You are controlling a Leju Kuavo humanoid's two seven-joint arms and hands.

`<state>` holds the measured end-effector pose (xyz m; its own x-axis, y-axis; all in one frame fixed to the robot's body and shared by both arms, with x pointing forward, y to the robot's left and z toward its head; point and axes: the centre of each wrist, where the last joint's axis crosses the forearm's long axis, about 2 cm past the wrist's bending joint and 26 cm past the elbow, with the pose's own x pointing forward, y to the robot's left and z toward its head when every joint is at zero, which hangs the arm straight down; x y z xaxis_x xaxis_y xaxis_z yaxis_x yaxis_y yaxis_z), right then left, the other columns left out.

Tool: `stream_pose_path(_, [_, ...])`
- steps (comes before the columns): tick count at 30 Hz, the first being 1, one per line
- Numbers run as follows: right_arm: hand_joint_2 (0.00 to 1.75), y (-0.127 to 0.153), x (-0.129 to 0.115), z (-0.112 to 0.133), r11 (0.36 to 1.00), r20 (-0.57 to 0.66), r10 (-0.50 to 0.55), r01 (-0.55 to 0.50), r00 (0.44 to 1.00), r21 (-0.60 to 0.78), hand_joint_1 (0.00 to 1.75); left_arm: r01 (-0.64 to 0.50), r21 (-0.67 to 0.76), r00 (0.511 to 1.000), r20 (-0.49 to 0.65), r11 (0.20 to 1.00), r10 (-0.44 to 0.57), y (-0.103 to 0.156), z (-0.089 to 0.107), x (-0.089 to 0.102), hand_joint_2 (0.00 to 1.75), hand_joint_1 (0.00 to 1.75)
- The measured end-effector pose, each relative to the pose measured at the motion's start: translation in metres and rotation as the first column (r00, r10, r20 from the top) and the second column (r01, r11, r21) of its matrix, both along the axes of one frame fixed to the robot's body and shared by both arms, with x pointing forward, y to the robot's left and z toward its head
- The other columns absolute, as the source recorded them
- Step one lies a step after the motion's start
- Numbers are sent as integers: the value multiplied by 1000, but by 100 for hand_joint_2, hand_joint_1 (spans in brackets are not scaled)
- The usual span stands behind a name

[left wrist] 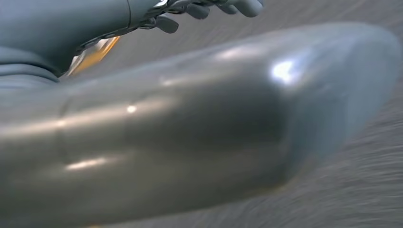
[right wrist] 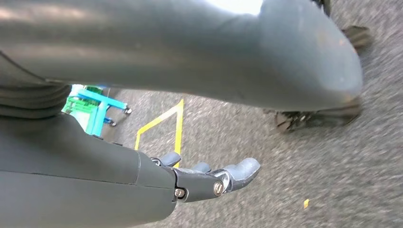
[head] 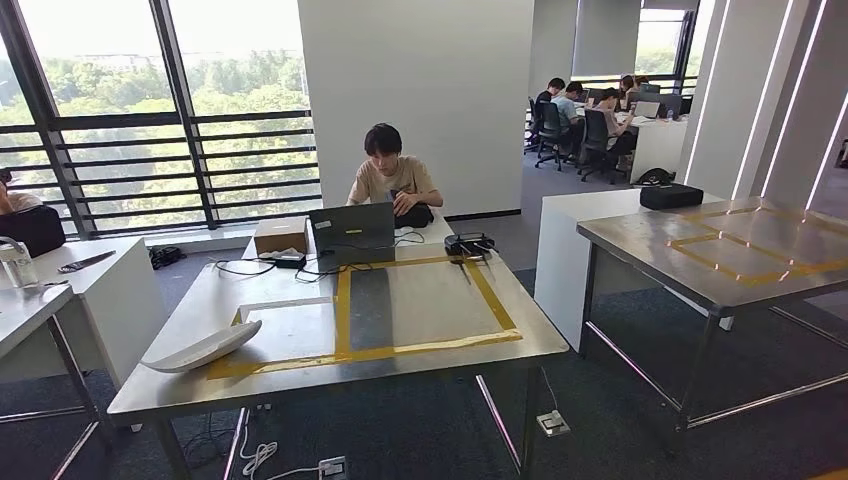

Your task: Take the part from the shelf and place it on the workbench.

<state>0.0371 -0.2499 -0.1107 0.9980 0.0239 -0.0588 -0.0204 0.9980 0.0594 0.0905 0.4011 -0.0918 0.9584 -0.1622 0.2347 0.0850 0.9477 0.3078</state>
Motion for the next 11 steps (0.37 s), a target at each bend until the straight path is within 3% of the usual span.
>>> stream_pose_path(1, [0, -1, 0, 0, 1000, -1, -1, 1, 1000, -2, 0, -43, -30, 999, -27, 999, 42, -10, -4, -9, 0, 0])
stream_pose_path(5, [175, -5, 0, 0, 1000, 0, -4, 4, 1000, -8, 0, -122, -120, 988, -109, 985, 109, -50, -14, -29, 0, 0])
stream_pose_path(11, [175, -7, 1, 0, 1000, 3, -9, 9, 1000, -11, 0, -127, -189, 979, -181, 974, 92, -89, -18, -38, 0, 0])
